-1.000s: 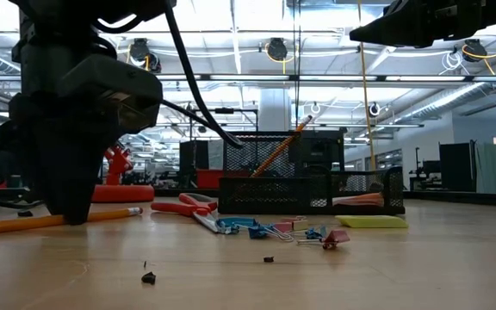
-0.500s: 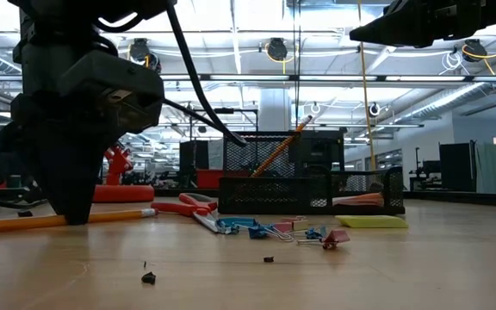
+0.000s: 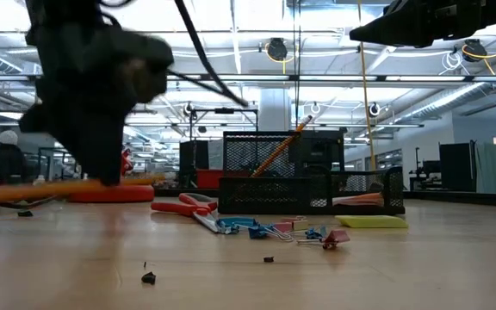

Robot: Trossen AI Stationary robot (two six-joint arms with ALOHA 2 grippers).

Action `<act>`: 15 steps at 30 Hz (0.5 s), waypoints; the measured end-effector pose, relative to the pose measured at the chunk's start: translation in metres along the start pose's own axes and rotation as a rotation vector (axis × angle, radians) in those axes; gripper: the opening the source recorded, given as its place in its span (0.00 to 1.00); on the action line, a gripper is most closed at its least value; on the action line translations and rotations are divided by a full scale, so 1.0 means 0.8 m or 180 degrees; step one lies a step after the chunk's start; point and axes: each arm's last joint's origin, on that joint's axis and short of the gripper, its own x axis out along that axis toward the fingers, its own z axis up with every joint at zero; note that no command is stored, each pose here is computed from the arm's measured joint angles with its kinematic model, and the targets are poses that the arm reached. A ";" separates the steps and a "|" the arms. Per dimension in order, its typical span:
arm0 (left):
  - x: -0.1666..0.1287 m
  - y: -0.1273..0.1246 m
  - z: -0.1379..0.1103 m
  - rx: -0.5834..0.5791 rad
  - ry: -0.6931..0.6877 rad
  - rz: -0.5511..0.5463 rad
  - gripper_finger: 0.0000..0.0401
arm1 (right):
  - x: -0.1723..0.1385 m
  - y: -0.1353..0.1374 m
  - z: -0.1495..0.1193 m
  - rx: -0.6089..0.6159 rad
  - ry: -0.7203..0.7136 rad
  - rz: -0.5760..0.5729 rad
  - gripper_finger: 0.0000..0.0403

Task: Pick and place office supplies into organizer
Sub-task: Put the orange pencil into the black desk organizer

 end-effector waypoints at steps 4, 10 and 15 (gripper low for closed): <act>-0.021 0.000 0.005 0.0043 -0.0222 -0.0137 0.08 | 0.000 0.000 0.000 0.0001 -0.0002 0.0000 0.01; -0.053 -0.007 0.015 0.0219 -0.0659 -0.0515 0.06 | 0.000 0.000 0.000 0.0002 -0.0001 0.0000 0.01; -0.075 -0.019 0.028 0.0532 -0.1162 -0.0892 0.09 | 0.000 0.000 0.000 0.0002 -0.0001 -0.0001 0.01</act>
